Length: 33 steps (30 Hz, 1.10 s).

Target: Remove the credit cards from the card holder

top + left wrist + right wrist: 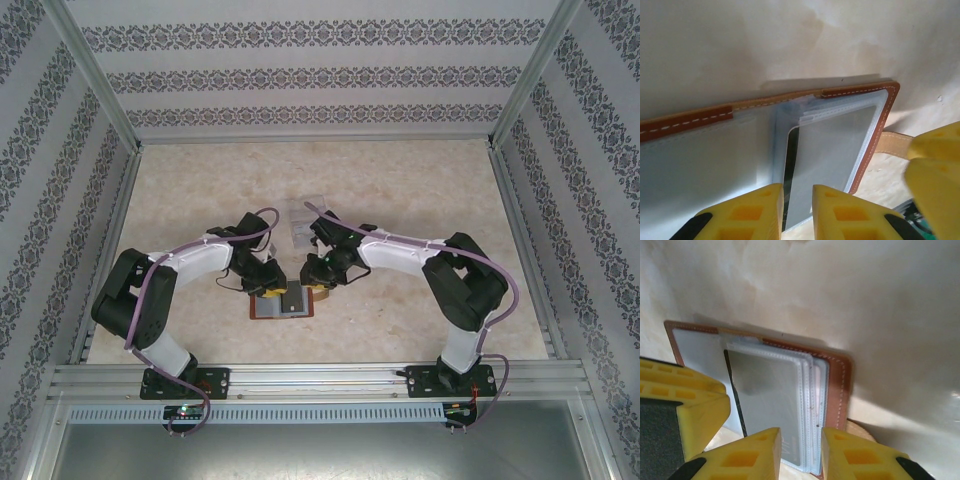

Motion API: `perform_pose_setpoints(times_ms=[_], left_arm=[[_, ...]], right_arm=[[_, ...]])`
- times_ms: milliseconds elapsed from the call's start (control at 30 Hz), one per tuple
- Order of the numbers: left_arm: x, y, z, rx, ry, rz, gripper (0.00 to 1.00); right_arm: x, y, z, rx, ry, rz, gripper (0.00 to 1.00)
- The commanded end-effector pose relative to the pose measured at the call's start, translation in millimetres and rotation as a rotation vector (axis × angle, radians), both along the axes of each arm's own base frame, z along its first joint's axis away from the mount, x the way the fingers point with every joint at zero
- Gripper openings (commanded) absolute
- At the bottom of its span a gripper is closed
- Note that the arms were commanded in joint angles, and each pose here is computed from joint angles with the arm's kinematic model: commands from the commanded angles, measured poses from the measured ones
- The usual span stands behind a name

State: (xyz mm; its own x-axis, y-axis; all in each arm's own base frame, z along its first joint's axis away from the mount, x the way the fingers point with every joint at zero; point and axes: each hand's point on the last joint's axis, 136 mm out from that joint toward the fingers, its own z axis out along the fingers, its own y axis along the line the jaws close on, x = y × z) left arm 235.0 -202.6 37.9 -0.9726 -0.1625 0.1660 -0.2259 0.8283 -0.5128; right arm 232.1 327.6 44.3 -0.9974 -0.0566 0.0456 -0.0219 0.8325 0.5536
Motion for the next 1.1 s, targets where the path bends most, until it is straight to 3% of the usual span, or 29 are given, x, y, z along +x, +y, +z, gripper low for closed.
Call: perform_pose_setpoints(times_ms=[0, 533, 667, 867, 1067], left_arm=[[10.3, -10.4, 10.3, -0.109, -0.024, 0.049, 0.23], [4.1, -0.9, 5.4, -0.044, 0.0, 0.018, 0.23], [3.3, -5.7, 6.5, -0.075, 0.005, 0.017, 0.23], [16.7, -30.1, 18.6, -0.223, -0.051, 0.031, 0.23], [18.5, -32.1, 12.2, -0.228, -0.033, 0.034, 0.23]], right_arm=[[-8.9, 9.3, -11.4, 0.009, 0.043, 0.012, 0.28], [-0.4, -25.7, -32.2, -0.097, 0.036, -0.062, 0.25], [0.6, -34.5, -34.1, -0.113, 0.036, -0.071, 0.24], [0.0, -34.3, -33.1, -0.104, 0.04, -0.065, 0.24], [0.5, -33.7, -31.5, -0.099, 0.04, -0.065, 0.24]])
